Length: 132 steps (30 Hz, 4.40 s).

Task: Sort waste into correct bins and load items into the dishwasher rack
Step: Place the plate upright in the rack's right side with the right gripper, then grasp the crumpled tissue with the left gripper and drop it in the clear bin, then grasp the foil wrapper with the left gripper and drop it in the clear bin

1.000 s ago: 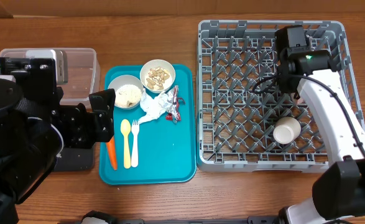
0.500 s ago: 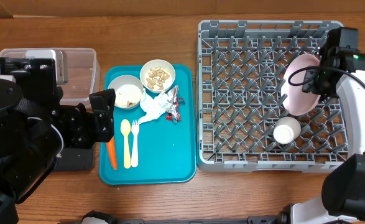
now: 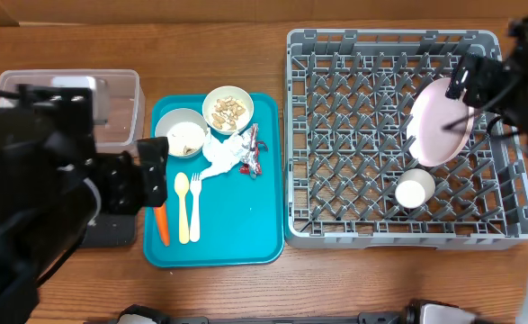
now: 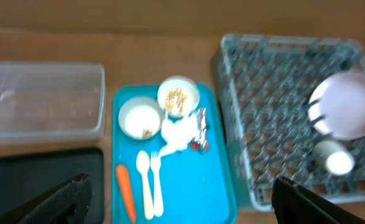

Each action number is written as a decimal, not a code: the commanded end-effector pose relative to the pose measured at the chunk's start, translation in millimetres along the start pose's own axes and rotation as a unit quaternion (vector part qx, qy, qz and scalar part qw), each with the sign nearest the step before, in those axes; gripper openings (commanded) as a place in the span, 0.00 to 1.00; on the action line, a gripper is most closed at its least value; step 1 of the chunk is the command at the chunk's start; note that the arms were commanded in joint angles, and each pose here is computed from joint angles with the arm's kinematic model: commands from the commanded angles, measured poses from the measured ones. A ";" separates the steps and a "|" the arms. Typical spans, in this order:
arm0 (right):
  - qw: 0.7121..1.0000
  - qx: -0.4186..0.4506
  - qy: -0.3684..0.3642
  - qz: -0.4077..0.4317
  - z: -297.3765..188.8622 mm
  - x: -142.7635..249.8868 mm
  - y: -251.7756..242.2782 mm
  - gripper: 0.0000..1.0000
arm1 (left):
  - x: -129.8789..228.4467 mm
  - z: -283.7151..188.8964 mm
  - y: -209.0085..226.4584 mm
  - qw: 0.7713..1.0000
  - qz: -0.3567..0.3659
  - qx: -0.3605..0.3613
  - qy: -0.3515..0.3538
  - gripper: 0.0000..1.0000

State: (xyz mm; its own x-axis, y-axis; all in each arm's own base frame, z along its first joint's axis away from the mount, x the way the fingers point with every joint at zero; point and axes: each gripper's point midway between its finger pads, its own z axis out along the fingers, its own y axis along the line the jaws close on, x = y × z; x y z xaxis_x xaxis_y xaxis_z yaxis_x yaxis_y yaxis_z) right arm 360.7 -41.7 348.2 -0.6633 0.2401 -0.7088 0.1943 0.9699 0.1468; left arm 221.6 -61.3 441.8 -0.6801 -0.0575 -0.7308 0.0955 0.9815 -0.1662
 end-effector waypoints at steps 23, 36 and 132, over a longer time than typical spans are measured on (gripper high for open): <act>0.972 -0.201 0.118 0.034 -46.4 59.4 71.8 0.86 | 101.3 317.3 -2.9 0.943 0.003 -0.027 0.331 0.68; 0.963 -0.190 0.184 0.046 -30.2 80.3 68.0 0.86 | 133.7 322.4 -1.6 0.917 0.025 -0.039 0.397 0.71; 0.957 -0.186 0.220 0.035 -36.7 98.4 65.2 0.94 | 216.9 416.5 -39.0 0.922 -0.080 -0.025 0.377 0.22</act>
State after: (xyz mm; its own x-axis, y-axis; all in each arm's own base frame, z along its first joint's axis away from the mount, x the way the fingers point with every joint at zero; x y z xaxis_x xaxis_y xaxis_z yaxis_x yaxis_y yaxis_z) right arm 283.1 45.5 310.9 -0.9149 0.2444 -0.3213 0.0623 0.8718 0.4860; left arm 383.8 -181.1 21.2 -0.9945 -0.0744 -0.0740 -0.0601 0.9819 -0.1794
